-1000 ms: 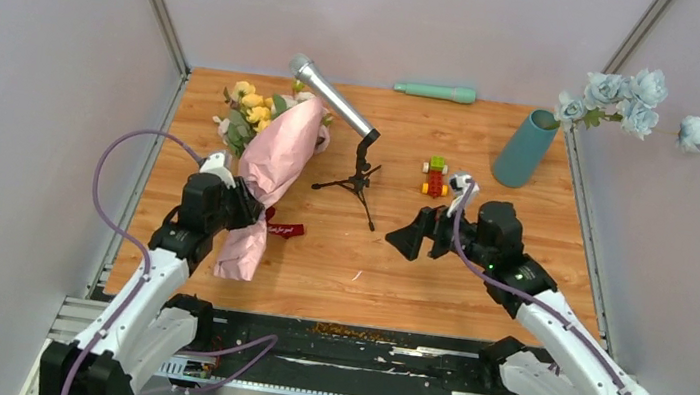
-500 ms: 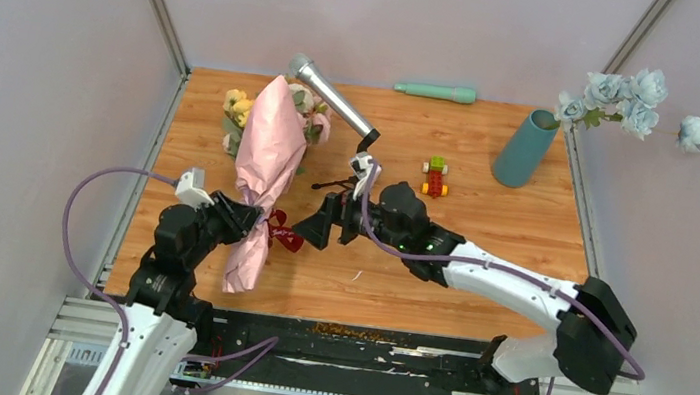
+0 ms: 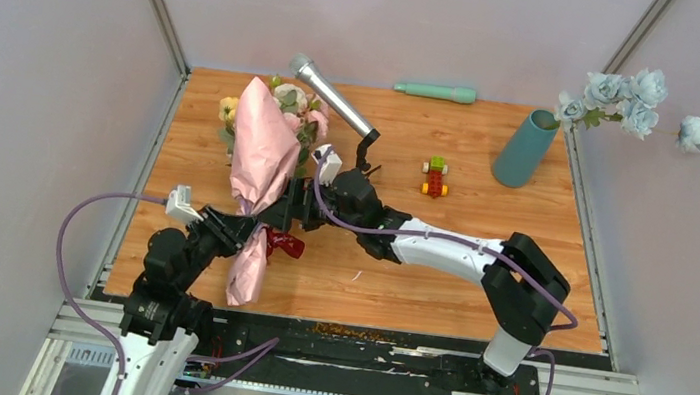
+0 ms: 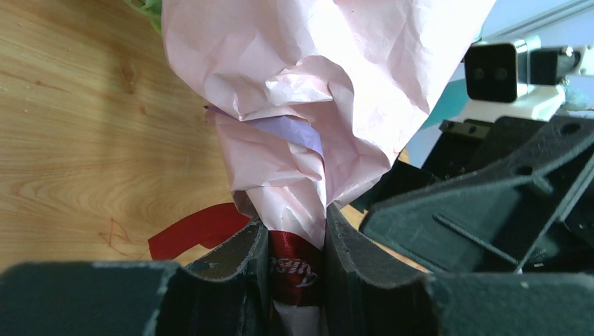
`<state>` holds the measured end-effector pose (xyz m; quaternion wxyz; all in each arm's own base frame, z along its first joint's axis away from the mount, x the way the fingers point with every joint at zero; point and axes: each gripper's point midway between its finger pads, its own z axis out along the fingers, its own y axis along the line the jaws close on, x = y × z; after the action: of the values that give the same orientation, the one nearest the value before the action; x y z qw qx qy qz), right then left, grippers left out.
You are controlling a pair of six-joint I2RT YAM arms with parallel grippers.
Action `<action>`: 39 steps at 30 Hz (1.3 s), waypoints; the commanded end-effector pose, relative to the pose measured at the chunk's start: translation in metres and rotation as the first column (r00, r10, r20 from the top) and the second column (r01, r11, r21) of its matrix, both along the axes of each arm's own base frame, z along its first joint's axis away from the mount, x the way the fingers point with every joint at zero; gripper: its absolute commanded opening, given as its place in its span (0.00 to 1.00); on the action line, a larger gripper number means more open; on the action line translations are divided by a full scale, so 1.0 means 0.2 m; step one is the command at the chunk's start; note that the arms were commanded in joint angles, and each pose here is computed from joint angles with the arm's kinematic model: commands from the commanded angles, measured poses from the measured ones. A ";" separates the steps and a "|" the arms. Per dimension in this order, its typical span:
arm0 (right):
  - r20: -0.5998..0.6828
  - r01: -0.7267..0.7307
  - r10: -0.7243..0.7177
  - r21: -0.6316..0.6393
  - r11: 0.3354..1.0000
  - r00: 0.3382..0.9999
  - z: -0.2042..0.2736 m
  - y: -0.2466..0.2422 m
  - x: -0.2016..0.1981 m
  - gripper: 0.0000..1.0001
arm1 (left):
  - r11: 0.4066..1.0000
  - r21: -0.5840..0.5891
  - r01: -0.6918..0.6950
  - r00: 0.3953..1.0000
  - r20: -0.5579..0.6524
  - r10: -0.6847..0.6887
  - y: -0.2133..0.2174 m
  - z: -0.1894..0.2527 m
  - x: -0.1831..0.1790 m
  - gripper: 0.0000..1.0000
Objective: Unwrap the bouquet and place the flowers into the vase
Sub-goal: Adjust the fake flower at the center of the board.
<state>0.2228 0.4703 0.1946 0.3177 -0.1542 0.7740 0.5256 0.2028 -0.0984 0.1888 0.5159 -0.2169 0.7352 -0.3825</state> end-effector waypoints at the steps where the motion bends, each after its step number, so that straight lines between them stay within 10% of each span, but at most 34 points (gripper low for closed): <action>1: 0.021 -0.042 0.040 0.131 0.991 0.999 0.23 0.13 0.01 0.97 | 0.999 -0.047 0.018 0.978 0.208 -0.008 0.00 0.33 -0.05 0.00; 30: 0.064 -0.294 0.288 0.282 0.913 0.955 0.40 0.39 -0.11 0.98 | 0.985 -0.162 0.061 0.862 0.507 0.030 0.03 0.84 -0.30 0.00; 39: 0.179 -0.317 0.272 0.309 0.897 0.945 0.56 0.45 -0.09 0.84 | 0.982 -0.117 0.146 0.839 0.540 -0.061 -0.03 0.87 -0.37 0.00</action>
<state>0.2174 0.5469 0.2721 0.2707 -0.2178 0.6688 0.6573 0.1839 -0.0816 0.2679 0.5924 -0.2346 0.6520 -0.4109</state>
